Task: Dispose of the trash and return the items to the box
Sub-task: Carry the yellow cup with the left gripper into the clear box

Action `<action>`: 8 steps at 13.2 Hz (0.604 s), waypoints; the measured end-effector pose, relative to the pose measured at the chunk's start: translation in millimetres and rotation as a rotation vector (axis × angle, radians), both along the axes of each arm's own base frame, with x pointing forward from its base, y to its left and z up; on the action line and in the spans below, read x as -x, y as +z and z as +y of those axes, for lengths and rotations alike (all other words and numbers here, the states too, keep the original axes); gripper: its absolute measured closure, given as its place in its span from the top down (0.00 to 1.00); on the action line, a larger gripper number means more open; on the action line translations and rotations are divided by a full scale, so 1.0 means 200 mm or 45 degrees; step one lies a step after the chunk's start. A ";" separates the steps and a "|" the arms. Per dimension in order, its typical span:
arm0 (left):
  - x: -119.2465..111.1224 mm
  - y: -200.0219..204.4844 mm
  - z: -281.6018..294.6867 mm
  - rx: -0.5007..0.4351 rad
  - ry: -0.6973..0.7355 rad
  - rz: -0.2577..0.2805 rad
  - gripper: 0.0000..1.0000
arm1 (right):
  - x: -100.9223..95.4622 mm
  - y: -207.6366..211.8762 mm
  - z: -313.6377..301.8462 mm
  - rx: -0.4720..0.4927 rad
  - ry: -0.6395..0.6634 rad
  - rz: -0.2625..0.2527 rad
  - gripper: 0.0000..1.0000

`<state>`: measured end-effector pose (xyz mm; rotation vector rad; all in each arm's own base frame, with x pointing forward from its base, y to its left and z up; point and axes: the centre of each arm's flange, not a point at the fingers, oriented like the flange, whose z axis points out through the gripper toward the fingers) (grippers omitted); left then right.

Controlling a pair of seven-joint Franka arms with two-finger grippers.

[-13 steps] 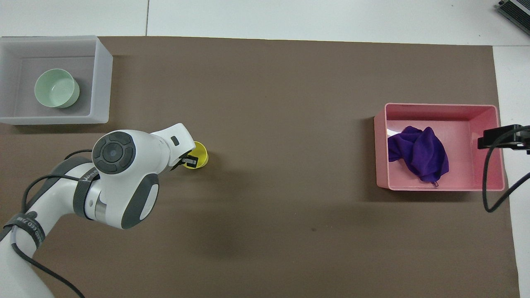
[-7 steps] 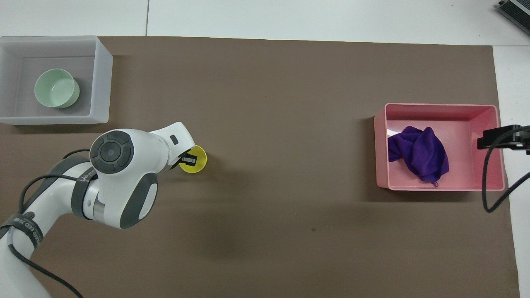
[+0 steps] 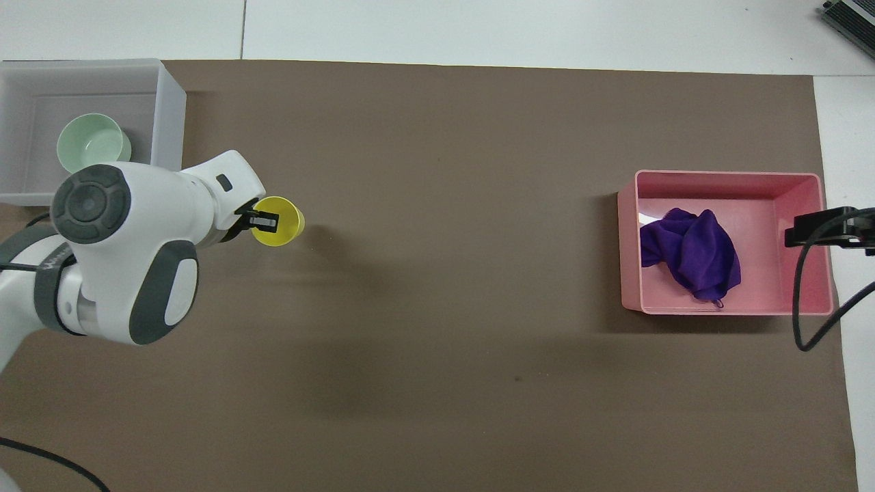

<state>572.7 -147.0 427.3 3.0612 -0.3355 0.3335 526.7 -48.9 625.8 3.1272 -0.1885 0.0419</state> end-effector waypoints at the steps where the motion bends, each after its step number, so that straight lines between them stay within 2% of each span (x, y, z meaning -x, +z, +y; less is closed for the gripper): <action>1: -0.06 0.06 0.08 0.001 0.025 -0.021 0.04 | 0.00 0.00 0.00 0.000 -0.001 0.001 1.00; 5: -0.33 0.34 0.41 -0.013 0.085 -0.077 0.04 | 0.00 0.00 0.00 0.000 -0.004 0.002 1.00; 8: -0.47 0.44 0.64 -0.019 0.162 -0.077 0.04 | 0.00 0.00 0.00 0.000 -0.008 0.002 1.00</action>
